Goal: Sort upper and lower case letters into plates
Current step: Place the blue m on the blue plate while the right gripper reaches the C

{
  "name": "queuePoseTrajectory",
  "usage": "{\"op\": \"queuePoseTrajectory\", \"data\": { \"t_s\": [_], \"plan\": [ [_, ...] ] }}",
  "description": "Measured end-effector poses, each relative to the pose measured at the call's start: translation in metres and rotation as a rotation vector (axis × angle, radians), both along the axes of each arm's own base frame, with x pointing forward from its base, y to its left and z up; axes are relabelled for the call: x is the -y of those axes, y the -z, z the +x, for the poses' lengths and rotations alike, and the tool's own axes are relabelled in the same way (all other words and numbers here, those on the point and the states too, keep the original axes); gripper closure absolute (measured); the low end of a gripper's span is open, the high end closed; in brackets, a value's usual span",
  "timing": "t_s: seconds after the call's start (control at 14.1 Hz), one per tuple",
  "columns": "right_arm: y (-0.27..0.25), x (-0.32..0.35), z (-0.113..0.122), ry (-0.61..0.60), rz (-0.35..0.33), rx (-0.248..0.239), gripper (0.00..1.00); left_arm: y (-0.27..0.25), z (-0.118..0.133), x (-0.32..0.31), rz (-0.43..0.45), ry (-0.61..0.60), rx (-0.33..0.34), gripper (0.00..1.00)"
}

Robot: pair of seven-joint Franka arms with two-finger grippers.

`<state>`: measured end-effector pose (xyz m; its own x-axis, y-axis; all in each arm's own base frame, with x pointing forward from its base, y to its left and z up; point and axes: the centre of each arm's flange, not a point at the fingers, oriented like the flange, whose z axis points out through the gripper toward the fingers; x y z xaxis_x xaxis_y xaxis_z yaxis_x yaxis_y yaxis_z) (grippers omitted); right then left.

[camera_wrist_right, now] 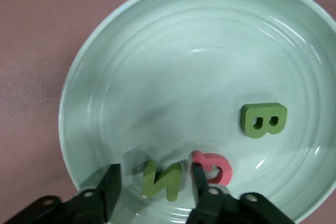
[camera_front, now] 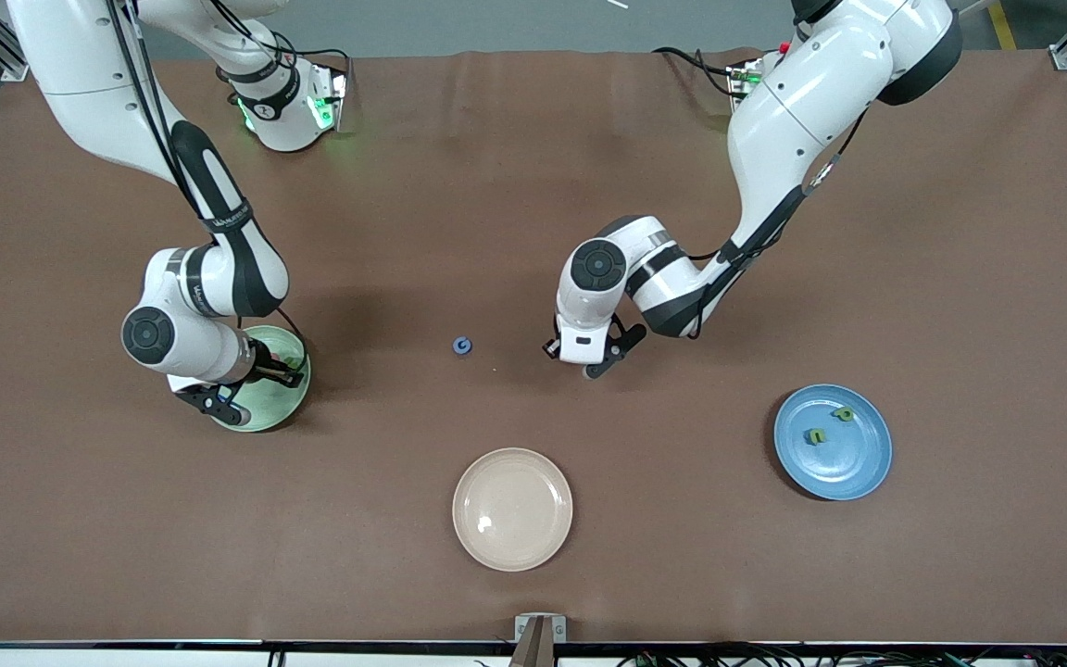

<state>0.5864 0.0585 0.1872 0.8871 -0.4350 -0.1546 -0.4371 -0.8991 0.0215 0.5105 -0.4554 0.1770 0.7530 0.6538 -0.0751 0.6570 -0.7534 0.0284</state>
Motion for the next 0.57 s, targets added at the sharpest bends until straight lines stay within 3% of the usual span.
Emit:
{"op": "queuePoseTrajectory", "data": {
  "t_s": [0.21, 0.35, 0.57],
  "plan": [
    [-0.021, -0.012, 0.01, -0.017, 0.01, -0.048, 0.02, -0.012, 0.031, -0.021, 0.012, 0.031, 0.03, 0.73],
    [-0.048, -0.039, 0.02, 0.001, 0.007, -0.072, 0.0, -0.028, 0.065, -0.056, 0.035, 0.09, 0.043, 0.73],
    [-0.066, -0.116, 0.013, 0.063, -0.017, -0.046, 0.0, -0.056, 0.112, -0.118, 0.062, 0.202, 0.062, 0.73]
  ]
}}
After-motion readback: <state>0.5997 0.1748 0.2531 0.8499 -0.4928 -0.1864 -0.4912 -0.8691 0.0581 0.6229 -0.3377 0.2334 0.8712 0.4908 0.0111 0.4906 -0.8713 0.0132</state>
